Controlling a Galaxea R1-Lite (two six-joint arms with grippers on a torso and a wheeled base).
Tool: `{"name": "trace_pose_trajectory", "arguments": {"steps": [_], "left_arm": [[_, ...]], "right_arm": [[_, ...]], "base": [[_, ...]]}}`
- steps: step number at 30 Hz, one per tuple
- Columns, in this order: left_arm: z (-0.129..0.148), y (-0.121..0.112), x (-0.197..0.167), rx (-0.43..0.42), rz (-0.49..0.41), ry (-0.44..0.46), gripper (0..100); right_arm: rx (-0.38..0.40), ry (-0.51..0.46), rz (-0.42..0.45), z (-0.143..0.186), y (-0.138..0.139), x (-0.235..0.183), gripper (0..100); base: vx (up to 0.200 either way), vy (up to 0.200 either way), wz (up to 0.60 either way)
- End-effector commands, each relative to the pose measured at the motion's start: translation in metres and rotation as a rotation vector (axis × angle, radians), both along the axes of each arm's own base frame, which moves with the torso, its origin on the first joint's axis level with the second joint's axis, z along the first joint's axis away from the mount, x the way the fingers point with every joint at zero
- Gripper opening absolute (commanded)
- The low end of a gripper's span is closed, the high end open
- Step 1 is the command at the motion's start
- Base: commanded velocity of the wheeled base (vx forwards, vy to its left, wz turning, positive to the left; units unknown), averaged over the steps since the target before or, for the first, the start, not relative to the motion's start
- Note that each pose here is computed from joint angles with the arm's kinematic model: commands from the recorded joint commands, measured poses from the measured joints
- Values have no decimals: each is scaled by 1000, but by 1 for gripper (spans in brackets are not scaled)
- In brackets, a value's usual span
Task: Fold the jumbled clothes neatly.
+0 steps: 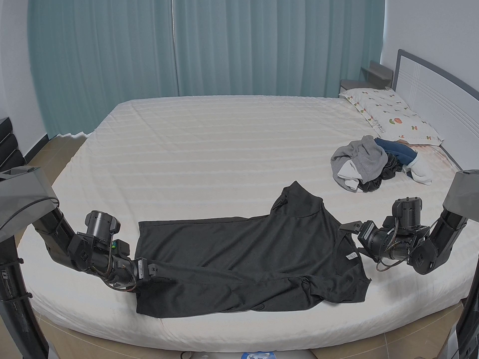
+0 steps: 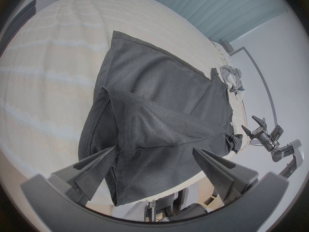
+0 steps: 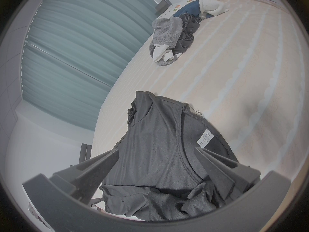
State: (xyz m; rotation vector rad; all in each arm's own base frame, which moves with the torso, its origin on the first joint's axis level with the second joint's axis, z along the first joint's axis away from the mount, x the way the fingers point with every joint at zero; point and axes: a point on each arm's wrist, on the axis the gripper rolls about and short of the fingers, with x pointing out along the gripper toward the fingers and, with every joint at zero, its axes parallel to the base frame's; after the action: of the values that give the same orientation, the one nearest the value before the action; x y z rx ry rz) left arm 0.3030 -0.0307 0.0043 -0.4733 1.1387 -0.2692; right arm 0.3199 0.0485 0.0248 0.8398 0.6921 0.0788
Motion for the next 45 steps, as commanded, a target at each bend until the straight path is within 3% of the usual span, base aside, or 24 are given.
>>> {"name": "trace_pose_trajectory", "arguments": {"steps": [1, 26, 27, 45], "left_arm": [[1, -2, -4, 2, -8, 1, 100], [-15, -20, -2, 120, -8, -1, 100], [-16, -20, -2, 120, -9, 1, 0], [23, -11, -18, 80, 86, -61, 0]], "right_arm": [[0, -1, 0, 0, 0, 0, 100], [2, -11, 14, 0, 4, -2, 100], [2, -13, 14, 1, 4, -2, 100], [1, -7, 17, 0, 5, -5, 100]], "base": [[0, 0, 0], [0, 0, 0], [0, 0, 0], [0, 0, 0]]}}
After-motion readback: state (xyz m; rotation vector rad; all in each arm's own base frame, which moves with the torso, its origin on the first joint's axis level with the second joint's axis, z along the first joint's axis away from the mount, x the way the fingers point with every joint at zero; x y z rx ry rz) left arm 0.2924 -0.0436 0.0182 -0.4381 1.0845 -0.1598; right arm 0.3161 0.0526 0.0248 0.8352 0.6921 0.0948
